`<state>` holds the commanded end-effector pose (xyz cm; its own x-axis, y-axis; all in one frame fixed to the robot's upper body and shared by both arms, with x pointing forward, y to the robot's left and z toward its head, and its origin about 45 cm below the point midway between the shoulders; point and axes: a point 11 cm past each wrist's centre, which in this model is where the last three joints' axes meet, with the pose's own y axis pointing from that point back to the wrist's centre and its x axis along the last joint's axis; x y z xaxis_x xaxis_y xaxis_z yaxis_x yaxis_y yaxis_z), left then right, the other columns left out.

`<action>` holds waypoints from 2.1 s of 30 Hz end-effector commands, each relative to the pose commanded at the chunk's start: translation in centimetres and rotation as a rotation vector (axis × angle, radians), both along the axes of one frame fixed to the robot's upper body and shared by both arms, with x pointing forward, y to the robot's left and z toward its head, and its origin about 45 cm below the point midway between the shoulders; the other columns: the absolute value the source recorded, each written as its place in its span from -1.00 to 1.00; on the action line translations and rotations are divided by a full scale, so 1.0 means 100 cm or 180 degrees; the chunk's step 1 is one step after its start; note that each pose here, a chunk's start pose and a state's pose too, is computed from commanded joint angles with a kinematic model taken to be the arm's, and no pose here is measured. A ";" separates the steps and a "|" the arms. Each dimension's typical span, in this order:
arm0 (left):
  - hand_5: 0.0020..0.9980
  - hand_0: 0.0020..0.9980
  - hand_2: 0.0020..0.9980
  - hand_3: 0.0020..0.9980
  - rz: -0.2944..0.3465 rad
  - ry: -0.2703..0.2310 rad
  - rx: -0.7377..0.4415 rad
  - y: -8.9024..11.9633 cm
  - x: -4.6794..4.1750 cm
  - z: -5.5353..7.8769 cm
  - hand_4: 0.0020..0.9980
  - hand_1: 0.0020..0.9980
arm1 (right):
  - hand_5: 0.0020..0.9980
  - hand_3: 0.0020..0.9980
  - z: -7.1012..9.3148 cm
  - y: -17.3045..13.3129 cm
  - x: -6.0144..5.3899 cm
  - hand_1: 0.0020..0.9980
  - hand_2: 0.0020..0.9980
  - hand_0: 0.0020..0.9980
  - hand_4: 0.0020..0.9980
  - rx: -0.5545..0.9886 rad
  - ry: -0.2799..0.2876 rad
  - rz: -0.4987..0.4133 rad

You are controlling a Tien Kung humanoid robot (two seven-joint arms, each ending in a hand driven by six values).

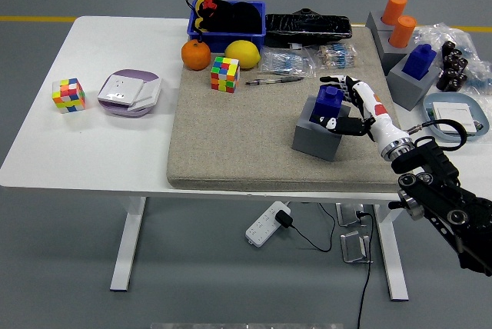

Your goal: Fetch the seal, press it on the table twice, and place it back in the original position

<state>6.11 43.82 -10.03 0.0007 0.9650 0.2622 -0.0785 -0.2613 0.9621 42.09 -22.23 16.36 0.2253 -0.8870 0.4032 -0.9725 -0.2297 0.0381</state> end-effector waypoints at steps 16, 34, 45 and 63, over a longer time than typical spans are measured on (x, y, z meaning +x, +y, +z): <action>-0.53 0.44 0.36 0.43 0.0007 0.0003 -0.0009 -0.001 -0.0011 -0.001 0.29 0.38 | -1.00 0.60 0.007 -0.006 0.002 0.60 0.59 0.66 0.99 0.0061 -0.0047 -0.0003; -0.52 0.44 0.36 0.44 0.0030 0.0007 -0.0014 -0.001 -0.0031 -0.001 0.29 0.38 | -0.49 0.70 0.033 -0.035 -0.005 0.70 0.68 0.79 1.00 0.0167 -0.0252 -0.0052; -0.52 0.44 0.36 0.44 0.0052 -0.0006 -0.0002 0.001 -0.0029 0.000 0.29 0.38 | -0.45 0.66 0.051 -0.091 -0.003 0.70 0.66 0.79 1.00 0.0122 -0.0401 -0.0516; -0.52 0.44 0.36 0.44 0.0056 -0.0002 0.0015 0.004 -0.0045 0.001 0.28 0.39 | -0.62 0.53 0.069 -0.176 -0.020 0.65 0.60 0.76 1.00 0.0037 -0.0518 -0.1163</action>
<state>5.65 44.18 -9.96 -0.0165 0.9637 0.2666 -0.0745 -0.2671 0.9608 40.04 -39.81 23.29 -0.1719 -0.9016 0.3969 -0.9834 0.1330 -0.1236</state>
